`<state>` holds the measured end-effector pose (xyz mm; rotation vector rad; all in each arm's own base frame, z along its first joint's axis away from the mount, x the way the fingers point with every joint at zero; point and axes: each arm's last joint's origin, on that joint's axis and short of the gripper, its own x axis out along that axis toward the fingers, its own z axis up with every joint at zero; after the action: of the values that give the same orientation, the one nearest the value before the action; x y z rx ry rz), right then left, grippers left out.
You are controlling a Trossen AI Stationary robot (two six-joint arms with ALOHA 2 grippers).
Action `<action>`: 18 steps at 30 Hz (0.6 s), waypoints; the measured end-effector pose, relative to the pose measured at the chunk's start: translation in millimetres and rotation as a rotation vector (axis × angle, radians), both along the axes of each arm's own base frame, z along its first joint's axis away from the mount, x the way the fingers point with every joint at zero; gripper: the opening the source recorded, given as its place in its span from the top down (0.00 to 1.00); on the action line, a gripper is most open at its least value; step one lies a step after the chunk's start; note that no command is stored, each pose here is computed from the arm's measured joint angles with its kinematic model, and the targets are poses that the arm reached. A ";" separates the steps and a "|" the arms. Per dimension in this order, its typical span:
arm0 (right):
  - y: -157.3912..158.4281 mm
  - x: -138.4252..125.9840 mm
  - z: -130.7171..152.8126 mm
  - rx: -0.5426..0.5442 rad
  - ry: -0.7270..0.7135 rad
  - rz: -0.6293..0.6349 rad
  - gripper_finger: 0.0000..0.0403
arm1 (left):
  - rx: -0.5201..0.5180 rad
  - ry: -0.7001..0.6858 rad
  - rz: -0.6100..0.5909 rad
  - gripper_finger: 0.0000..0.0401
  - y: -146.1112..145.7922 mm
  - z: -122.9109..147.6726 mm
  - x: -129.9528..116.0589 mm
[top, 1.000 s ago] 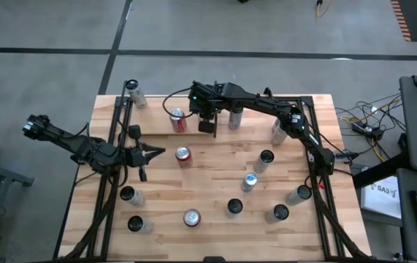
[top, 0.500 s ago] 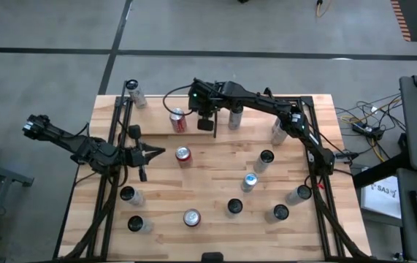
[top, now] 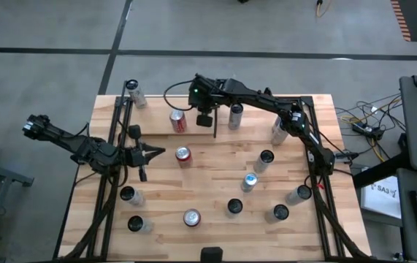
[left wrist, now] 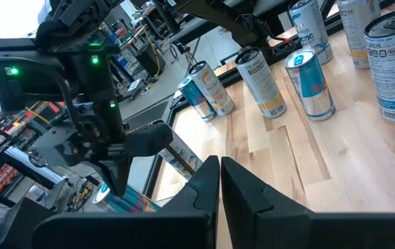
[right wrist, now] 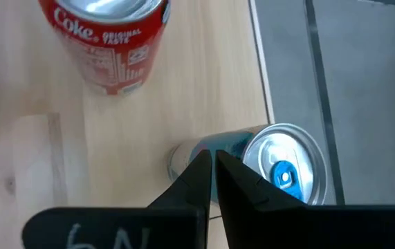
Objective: Place canned beverage on shelf
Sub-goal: Put the bottom left blue and silver soda can on the shelf
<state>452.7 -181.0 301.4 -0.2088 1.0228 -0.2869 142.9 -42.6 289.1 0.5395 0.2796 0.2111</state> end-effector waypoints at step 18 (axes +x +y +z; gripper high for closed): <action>7.6 -4.4 -4.8 0.113 0.039 -0.036 0.97 | 0.000 0.000 0.000 1.00 0.0 0.0 0.0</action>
<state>448.3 -173.5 296.6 -0.0946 1.0789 -0.2573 142.9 -42.6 289.1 0.5395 0.2796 0.2112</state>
